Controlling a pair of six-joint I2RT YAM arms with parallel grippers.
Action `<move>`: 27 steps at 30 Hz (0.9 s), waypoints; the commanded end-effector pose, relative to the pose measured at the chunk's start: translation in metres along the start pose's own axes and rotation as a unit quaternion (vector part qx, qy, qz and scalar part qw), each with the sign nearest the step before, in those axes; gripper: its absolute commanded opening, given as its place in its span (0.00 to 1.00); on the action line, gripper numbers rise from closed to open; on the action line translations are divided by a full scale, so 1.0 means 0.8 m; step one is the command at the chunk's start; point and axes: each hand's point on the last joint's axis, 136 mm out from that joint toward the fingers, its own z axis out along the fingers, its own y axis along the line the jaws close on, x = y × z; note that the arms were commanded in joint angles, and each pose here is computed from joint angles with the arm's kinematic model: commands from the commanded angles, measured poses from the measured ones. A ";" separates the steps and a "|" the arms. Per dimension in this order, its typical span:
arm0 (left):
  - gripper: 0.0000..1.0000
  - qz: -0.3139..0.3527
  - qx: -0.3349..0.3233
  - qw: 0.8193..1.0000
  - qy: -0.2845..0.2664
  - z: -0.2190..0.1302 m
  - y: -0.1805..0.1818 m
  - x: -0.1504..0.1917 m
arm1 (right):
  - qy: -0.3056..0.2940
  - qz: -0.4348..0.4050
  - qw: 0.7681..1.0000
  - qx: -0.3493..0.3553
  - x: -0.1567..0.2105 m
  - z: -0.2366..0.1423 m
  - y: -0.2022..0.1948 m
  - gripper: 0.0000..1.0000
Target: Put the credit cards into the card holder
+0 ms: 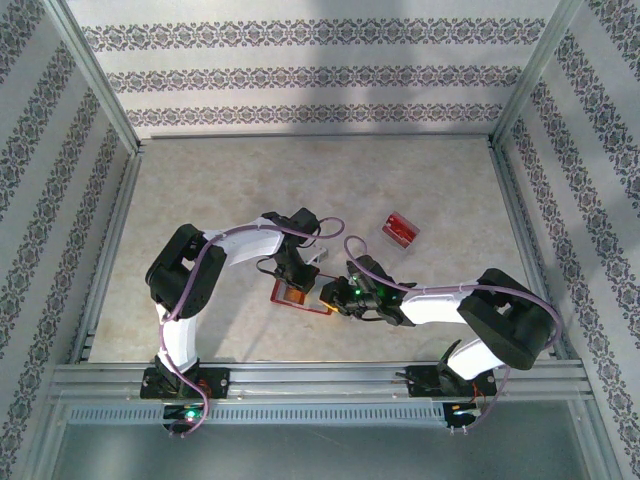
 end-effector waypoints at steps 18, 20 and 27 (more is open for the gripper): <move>0.33 -0.038 -0.004 0.993 -0.114 -0.119 0.032 -0.012 | 0.020 -0.040 0.998 -0.053 -0.006 0.026 0.065 0.24; 0.36 -0.059 -0.004 0.990 -0.130 -0.130 0.048 -0.014 | 0.028 -0.044 0.997 -0.054 -0.005 0.032 0.069 0.25; 0.42 -0.109 -0.013 0.979 -0.171 -0.157 0.097 -0.012 | 0.056 -0.059 0.995 -0.050 0.000 0.053 0.081 0.29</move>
